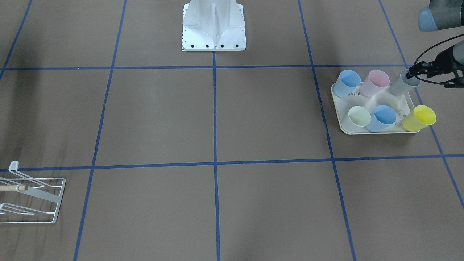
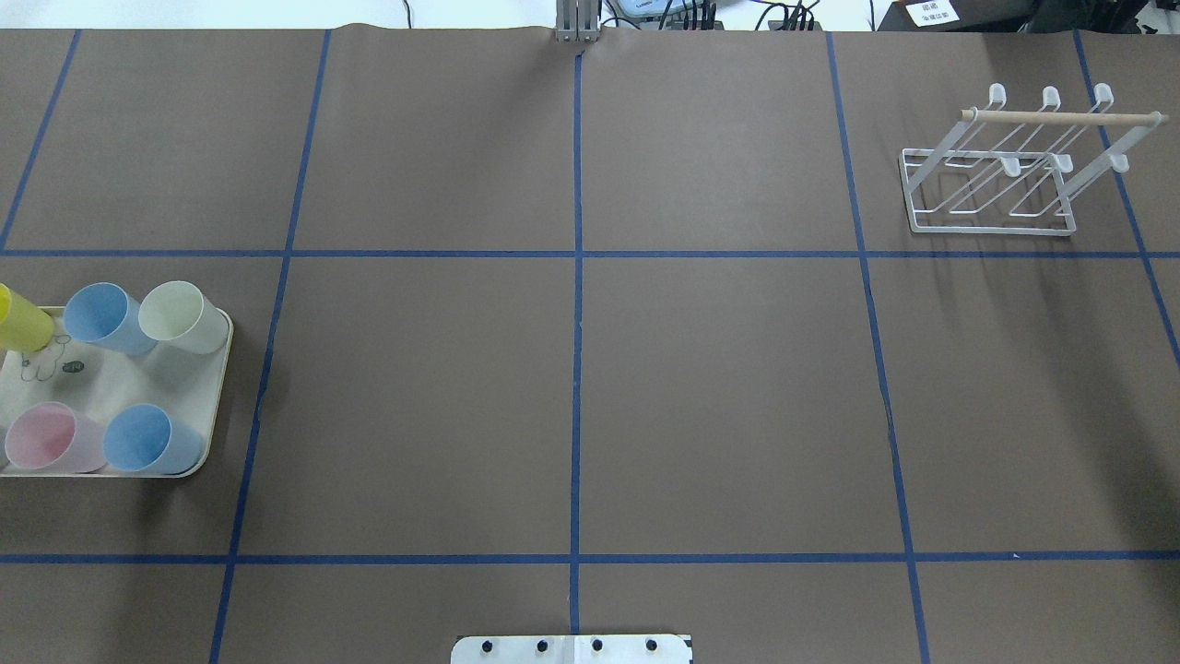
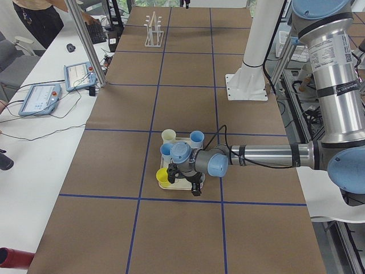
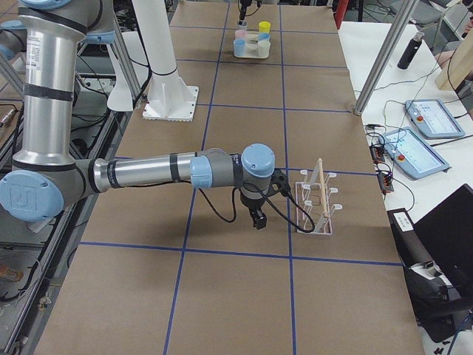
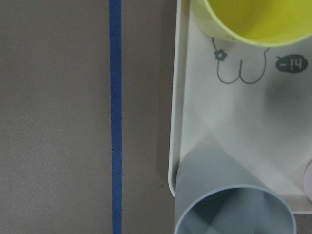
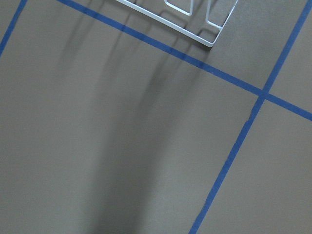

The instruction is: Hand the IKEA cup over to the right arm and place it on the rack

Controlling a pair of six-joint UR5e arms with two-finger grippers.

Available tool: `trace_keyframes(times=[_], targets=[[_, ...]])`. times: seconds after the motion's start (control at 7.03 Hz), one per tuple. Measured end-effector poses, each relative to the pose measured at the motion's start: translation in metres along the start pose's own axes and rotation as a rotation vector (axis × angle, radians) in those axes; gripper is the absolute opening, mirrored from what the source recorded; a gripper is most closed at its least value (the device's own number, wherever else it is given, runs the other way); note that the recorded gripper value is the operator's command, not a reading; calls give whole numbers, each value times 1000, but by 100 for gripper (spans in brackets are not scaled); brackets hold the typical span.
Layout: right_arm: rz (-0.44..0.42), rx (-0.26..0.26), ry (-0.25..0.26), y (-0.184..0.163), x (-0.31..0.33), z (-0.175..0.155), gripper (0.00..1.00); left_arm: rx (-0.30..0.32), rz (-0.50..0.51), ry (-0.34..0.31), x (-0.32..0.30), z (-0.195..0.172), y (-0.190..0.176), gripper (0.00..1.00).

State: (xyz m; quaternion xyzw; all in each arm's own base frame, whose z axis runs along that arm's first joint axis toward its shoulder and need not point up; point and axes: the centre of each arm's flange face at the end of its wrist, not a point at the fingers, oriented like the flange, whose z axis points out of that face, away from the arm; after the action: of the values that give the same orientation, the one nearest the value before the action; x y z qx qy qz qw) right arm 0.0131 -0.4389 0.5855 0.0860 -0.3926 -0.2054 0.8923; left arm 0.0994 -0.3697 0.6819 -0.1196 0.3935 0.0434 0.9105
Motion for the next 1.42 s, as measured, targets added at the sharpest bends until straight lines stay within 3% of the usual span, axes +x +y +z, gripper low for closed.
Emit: trace_keyframes(times=[0.14, 0.57, 0.85, 1.42], targets=[[0, 0, -1, 0, 0, 0, 100, -6, -1, -1, -1, 3, -2, 0], [0, 1, -1, 0, 0, 0, 100, 5, 9, 4, 5, -2, -2, 0], [-3, 4, 0, -2, -1, -2, 100, 47, 30, 40, 22, -34, 22, 0], [-17, 17, 4, -11, -5, -7, 100, 228, -31, 99, 18, -118, 50, 0]])
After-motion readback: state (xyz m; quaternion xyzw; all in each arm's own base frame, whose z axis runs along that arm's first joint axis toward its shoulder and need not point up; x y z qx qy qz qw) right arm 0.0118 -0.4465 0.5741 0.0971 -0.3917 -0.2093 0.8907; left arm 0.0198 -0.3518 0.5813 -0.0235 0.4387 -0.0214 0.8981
